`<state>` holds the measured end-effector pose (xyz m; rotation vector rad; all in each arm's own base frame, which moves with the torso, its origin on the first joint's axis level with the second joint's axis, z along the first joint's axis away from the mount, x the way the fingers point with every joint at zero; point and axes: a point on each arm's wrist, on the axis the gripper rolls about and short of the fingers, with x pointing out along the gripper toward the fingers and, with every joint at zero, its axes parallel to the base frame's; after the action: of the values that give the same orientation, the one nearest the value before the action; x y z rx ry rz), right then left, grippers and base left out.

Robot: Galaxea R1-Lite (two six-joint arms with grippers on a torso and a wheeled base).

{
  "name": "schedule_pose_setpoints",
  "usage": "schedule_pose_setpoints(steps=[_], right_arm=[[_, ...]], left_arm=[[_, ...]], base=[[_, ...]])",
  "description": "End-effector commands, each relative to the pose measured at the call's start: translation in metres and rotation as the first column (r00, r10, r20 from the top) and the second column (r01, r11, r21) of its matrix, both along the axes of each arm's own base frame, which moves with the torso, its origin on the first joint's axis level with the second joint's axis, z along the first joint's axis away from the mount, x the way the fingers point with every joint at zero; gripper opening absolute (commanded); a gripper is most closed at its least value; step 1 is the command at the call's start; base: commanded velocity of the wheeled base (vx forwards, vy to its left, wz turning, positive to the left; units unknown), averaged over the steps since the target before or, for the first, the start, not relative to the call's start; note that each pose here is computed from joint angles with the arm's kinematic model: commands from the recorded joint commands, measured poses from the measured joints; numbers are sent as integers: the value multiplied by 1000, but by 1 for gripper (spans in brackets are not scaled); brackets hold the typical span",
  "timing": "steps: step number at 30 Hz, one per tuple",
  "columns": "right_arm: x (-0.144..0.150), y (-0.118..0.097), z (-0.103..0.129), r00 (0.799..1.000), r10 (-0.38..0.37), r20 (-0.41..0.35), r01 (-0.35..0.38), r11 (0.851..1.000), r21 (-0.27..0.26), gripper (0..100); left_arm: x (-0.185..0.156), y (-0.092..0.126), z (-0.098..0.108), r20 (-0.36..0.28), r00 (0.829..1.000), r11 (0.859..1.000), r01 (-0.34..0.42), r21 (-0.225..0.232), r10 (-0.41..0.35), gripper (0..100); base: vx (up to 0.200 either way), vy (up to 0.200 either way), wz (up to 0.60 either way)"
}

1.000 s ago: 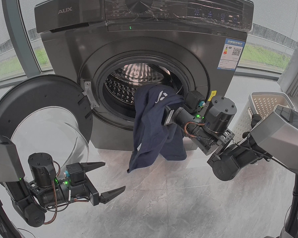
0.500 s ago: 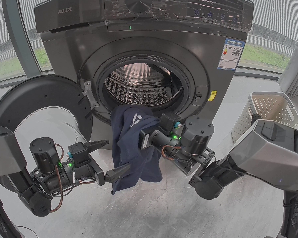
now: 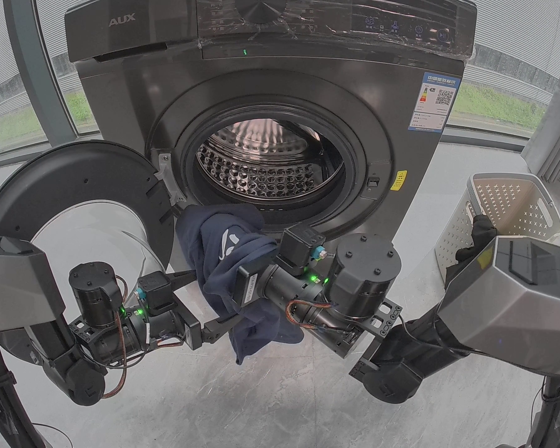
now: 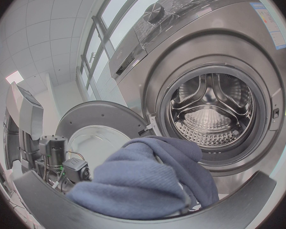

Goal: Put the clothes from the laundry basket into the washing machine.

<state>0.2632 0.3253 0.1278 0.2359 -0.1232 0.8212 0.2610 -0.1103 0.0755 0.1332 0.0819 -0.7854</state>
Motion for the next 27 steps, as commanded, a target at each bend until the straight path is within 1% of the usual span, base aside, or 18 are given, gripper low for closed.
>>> schedule_pose_setpoints(steps=[1,7,11,14,19,21,22,24,27], right_arm=[[-11,-1,9,1000,18,5,-18,1000,14,0],[-13,0,10,1000,9,-6,-9,1000,26,0],[-23,5,4,999,24,-38,-24,999,24,0],[-26,6,4,999,22,-47,-20,999,29,0],[-29,6,4,999,27,-44,-26,999,38,0],[-30,6,2,998,29,-47,-27,999,35,0],[-30,5,2,998,29,-49,-27,999,32,0],[-31,5,1,998,29,-50,-27,999,31,0],[-31,4,1,998,27,-49,-26,999,34,0]], left_arm=[[5,-1,-7,-17,1000,1000,-5,6,5,100],[8,-1,-5,-9,1000,1000,-11,-5,11,100],[16,-3,-8,-10,999,999,-44,-9,44,100],[22,-5,-10,-13,998,998,-62,-17,62,100],[25,-5,-14,-23,997,998,-67,-17,67,100],[26,-6,-13,-20,997,997,-69,-20,68,100],[26,-6,-13,-21,997,997,-69,-21,69,0],[26,-5,-13,-21,997,997,-71,-21,70,0],[30,-4,-10,-11,997,996,-81,-36,80,0]], base=[[0,0,0],[0,0,0],[0,0,0],[0,0,0],[0,0,0],[0,0,0],[0,0,0],[0,0,0],[0,0,0]])
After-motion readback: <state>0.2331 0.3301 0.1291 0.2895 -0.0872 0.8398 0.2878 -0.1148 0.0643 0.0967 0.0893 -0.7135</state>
